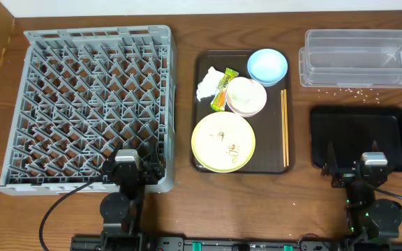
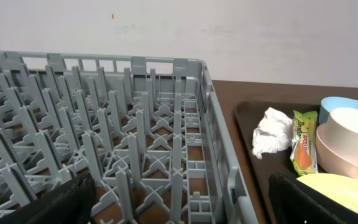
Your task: Sort waste into correct bins and load items into the dishwasher
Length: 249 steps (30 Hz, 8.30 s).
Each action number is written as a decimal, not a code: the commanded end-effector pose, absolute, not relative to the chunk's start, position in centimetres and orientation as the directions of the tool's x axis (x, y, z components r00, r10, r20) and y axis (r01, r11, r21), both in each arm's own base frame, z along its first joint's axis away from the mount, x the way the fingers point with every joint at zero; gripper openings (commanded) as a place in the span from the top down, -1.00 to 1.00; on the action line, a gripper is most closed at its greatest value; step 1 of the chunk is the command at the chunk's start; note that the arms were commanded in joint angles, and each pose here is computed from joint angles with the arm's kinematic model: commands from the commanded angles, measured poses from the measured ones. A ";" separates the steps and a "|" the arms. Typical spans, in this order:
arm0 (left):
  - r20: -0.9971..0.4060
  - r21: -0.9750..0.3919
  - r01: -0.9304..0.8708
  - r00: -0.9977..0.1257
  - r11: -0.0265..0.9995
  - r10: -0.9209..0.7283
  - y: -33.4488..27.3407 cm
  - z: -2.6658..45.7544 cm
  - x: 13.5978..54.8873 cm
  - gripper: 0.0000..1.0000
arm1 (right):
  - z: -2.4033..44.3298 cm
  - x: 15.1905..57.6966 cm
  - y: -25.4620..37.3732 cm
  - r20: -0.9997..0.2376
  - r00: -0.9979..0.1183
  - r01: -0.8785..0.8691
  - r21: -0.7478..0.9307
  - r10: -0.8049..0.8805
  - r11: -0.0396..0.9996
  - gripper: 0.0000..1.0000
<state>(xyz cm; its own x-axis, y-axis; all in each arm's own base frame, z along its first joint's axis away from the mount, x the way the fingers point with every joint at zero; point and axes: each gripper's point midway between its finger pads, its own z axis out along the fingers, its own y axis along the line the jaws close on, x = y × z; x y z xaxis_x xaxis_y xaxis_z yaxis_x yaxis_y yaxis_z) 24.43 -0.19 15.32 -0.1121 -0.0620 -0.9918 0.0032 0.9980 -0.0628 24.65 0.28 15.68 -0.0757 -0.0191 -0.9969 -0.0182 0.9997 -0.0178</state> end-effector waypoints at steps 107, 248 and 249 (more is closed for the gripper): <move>-0.488 -0.194 0.155 -0.872 0.969 0.042 -5.5 21.5 38.5 -0.79 | 15.6 24.6 -0.1 -0.997 -0.078 0.000 -0.030 -0.030 1.000 -0.99; -0.834 -0.544 0.473 -0.399 0.693 -0.382 -32.0 24.7 53.6 0.85 | 15.6 24.6 -0.1 -0.997 -0.078 0.000 -0.030 -0.030 1.000 -0.99; -0.855 -0.503 0.487 -0.400 0.714 -0.330 -32.5 24.0 53.2 0.85 | 15.6 24.6 -0.1 -0.997 -0.078 0.000 -0.030 -0.030 1.000 -0.98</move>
<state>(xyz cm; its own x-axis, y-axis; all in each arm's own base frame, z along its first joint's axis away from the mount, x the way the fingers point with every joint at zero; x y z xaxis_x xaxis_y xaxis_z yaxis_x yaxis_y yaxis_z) 53.46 -32.09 24.04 -0.4407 -0.3938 -0.8067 0.4689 0.6652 -0.5810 24.65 0.16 15.67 -0.0762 -0.0191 -0.9969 -0.0114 0.9998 -0.0183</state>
